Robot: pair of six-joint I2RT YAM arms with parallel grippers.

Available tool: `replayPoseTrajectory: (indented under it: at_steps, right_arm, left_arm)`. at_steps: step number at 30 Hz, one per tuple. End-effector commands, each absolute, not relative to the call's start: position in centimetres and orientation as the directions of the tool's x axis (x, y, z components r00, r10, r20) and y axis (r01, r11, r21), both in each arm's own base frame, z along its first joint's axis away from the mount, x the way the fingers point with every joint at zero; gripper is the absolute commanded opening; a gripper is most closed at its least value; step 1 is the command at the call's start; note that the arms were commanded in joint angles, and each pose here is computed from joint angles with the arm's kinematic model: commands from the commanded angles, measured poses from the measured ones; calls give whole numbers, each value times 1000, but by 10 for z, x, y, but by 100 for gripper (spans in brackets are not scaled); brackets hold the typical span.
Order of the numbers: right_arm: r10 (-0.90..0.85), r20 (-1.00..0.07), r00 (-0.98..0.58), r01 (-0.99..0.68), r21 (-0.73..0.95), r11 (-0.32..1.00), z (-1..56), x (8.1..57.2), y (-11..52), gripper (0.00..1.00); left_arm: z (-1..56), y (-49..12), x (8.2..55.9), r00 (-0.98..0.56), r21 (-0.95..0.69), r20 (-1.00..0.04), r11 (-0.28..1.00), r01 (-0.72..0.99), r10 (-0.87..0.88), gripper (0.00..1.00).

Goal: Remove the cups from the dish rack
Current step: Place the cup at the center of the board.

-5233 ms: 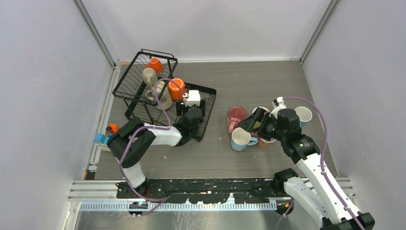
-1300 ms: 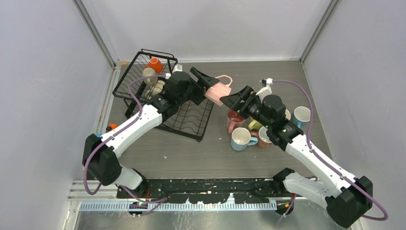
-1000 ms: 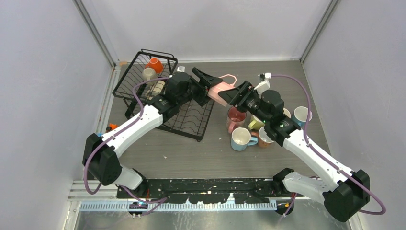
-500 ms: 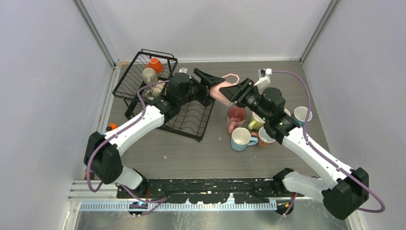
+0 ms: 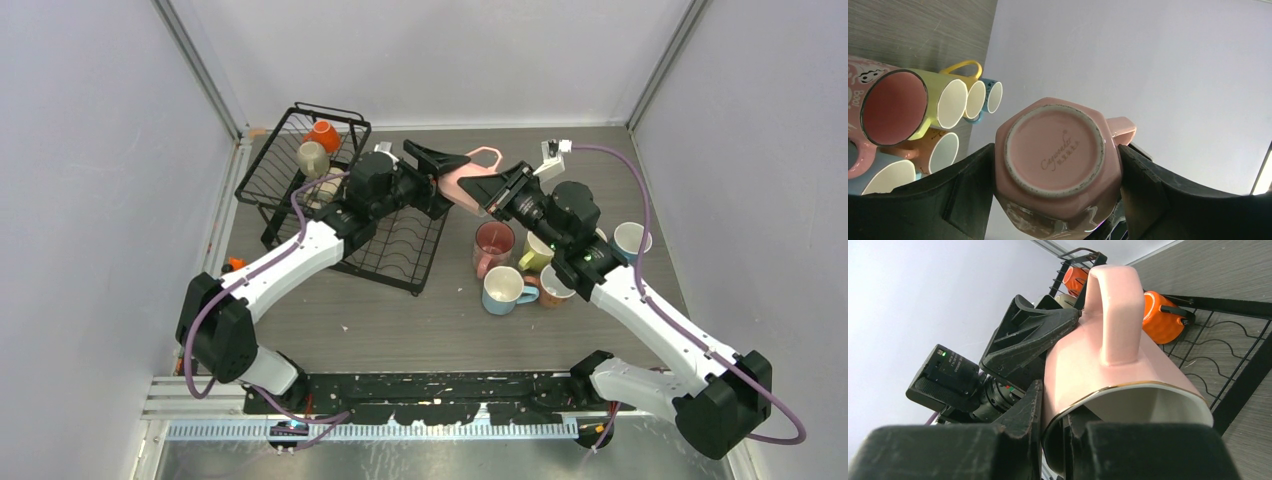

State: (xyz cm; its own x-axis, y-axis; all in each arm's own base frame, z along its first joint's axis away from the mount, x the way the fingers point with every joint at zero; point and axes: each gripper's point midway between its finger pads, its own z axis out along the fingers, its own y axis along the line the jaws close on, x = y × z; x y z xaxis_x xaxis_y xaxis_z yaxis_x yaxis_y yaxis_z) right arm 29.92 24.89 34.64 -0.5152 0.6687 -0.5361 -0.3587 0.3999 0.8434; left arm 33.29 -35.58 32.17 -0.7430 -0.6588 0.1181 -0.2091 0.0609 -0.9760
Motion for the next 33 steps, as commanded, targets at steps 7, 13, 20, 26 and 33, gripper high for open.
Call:
replayPoseTrajectory:
  at_steps: [7,13,20,26,33]
  right_arm:
    - [725,-595,-348,-465,781,417,407,292,226,1]
    - [762,-588,-273,-500,763,409,425,280,209,1]
    - [813,-550,-193,-490,772,406,439,272,187,1]
    - [794,-585,-163,-363,784,503,429,268,162,1]
    - [757,-633,-165,-155,774,614,397,250,123,1]
  left_arm:
    - [377,-362,323,-803,-995,89,-84,-48,-590,100]
    - [387,-362,321,-820,-992,85,-124,-17,-566,100]
    - [392,-361,318,-835,-991,74,-131,-3,-546,100]
    - [385,-354,317,-835,-997,20,-74,24,-550,100]
    - [378,-345,307,-852,-993,-116,62,98,-510,100]
